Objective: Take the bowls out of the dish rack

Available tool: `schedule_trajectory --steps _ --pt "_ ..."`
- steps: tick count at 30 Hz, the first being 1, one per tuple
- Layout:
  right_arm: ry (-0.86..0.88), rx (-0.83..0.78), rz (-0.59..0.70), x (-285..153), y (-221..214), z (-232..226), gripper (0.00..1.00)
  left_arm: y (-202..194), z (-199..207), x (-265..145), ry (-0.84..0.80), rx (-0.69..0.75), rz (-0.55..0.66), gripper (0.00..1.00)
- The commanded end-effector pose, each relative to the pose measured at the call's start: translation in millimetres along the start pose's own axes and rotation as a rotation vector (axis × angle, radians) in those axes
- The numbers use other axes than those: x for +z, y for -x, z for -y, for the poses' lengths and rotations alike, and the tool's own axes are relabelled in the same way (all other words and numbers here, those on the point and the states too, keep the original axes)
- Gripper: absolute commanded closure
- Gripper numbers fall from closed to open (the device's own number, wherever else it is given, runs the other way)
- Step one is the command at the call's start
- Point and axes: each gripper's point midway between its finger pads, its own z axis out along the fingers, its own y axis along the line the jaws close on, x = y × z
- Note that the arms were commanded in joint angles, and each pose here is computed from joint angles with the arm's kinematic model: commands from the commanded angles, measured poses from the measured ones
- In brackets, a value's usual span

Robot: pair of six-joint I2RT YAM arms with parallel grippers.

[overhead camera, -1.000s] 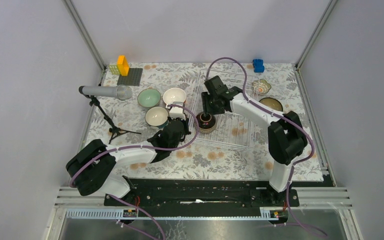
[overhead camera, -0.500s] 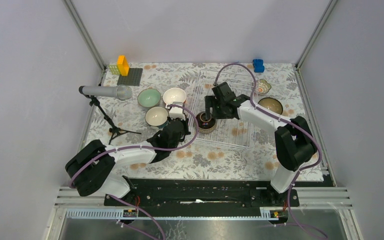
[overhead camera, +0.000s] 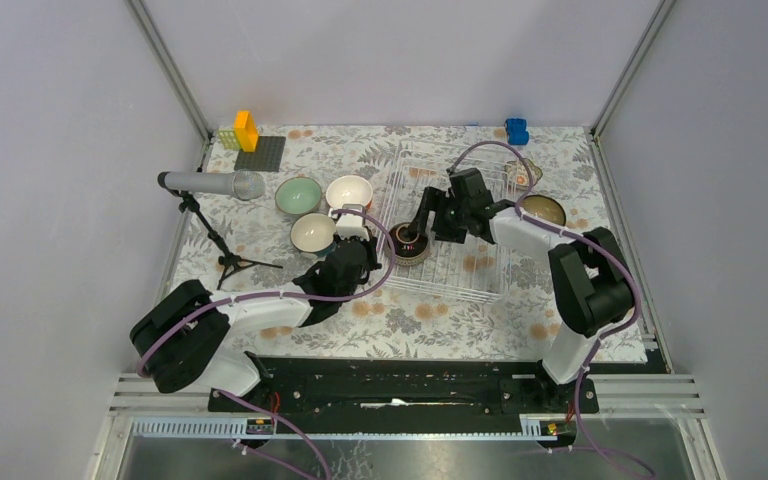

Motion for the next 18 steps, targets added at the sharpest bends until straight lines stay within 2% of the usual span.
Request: schedule_trajectory --steps 1,3,5,8,18 --pt "0.065 0.034 -0.049 11 -14 -5 0.15 31 14 -4 -0.043 -0.088 0.098 0.98" --pt "0.048 0.056 -0.055 13 -17 0 0.13 32 13 -4 -0.039 -0.091 0.102 0.98" --pt "0.022 0.083 -0.069 18 -24 7 0.06 32 12 -4 -0.032 -0.092 0.103 0.98" --pt "0.015 0.113 -0.098 23 -34 13 0.01 31 10 -4 -0.020 -0.102 0.106 0.98" --pt "0.089 0.214 -0.092 29 -33 -1 0.01 33 7 -4 -0.009 -0.106 0.114 0.99"
